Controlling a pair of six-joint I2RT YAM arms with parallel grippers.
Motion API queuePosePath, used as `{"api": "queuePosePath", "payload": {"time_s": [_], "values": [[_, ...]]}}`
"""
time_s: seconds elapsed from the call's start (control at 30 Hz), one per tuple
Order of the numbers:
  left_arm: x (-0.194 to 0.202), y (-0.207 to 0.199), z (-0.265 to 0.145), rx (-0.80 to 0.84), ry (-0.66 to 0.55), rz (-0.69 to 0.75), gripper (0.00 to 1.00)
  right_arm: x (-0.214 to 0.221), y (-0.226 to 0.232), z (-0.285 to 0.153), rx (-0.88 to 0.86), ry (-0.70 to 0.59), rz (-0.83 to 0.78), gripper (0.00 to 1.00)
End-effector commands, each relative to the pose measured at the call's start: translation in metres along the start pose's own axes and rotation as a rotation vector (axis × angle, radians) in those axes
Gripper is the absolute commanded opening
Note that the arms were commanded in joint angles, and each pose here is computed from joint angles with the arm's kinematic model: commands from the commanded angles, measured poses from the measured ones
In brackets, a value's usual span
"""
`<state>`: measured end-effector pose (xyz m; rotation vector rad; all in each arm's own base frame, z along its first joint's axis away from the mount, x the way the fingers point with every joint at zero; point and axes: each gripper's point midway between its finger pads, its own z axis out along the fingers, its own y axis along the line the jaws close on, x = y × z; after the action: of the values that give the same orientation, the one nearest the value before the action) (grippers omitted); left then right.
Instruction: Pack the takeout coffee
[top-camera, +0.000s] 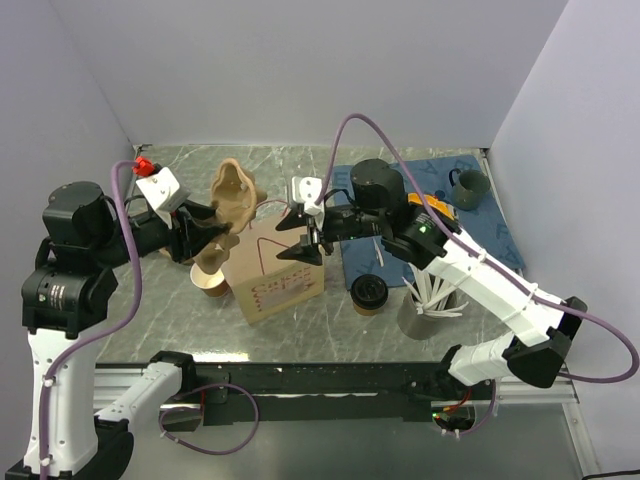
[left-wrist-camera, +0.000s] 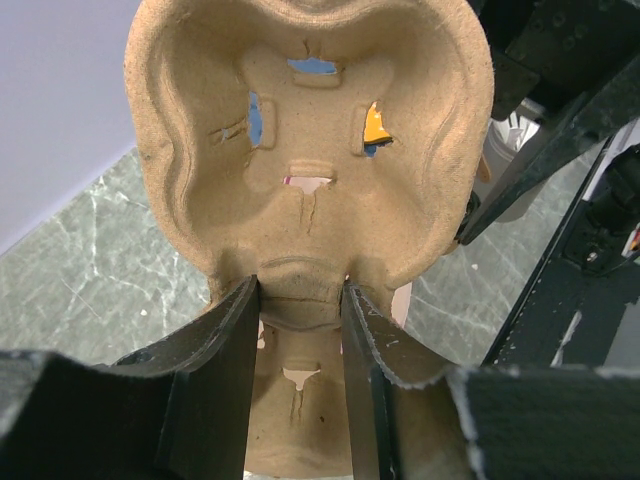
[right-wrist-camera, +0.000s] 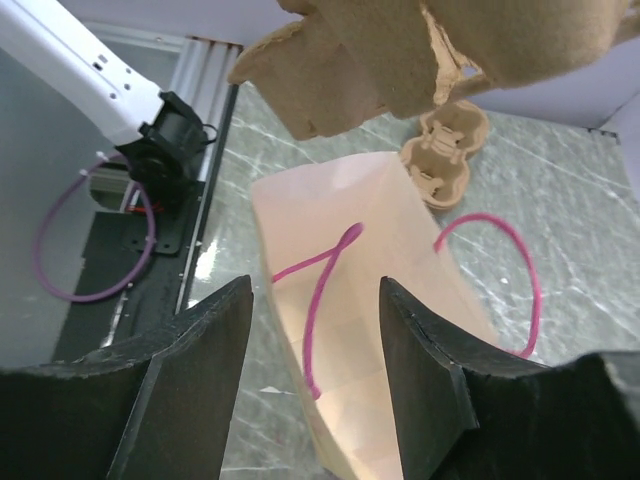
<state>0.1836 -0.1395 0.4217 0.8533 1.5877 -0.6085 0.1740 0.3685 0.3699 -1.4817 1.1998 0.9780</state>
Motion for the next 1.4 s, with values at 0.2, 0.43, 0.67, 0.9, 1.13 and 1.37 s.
{"api": "queuePosePath", "payload": {"time_s": [0.2, 0.43, 0.67, 0.9, 1.13, 1.37], "values": [[-0.012, -0.003, 0.010, 0.062, -0.055, -0.017, 0.29, -0.016, -0.002, 0.005, 0.026, -0.028, -0.134, 0.52], [-0.010, 0.005, 0.018, 0.052, -0.046, -0.051, 0.29, -0.006, 0.013, 0.003, 0.018, -0.034, -0.173, 0.12], [0.001, 0.006, 0.018, 0.042, -0.009, -0.050, 0.29, 0.004, 0.016, -0.003, 0.045, -0.019, -0.224, 0.00], [0.012, 0.000, 0.018, 0.061, 0.059, -0.049, 0.31, 0.000, 0.018, -0.004, 0.041, -0.035, -0.240, 0.00], [0.006, -0.010, 0.022, 0.099, 0.053, -0.082, 0.27, 0.000, 0.022, -0.005, 0.041, -0.052, -0.238, 0.00], [0.004, -0.018, 0.031, 0.144, 0.054, -0.108, 0.26, -0.001, 0.023, -0.006, 0.045, -0.062, -0.239, 0.00]]}}
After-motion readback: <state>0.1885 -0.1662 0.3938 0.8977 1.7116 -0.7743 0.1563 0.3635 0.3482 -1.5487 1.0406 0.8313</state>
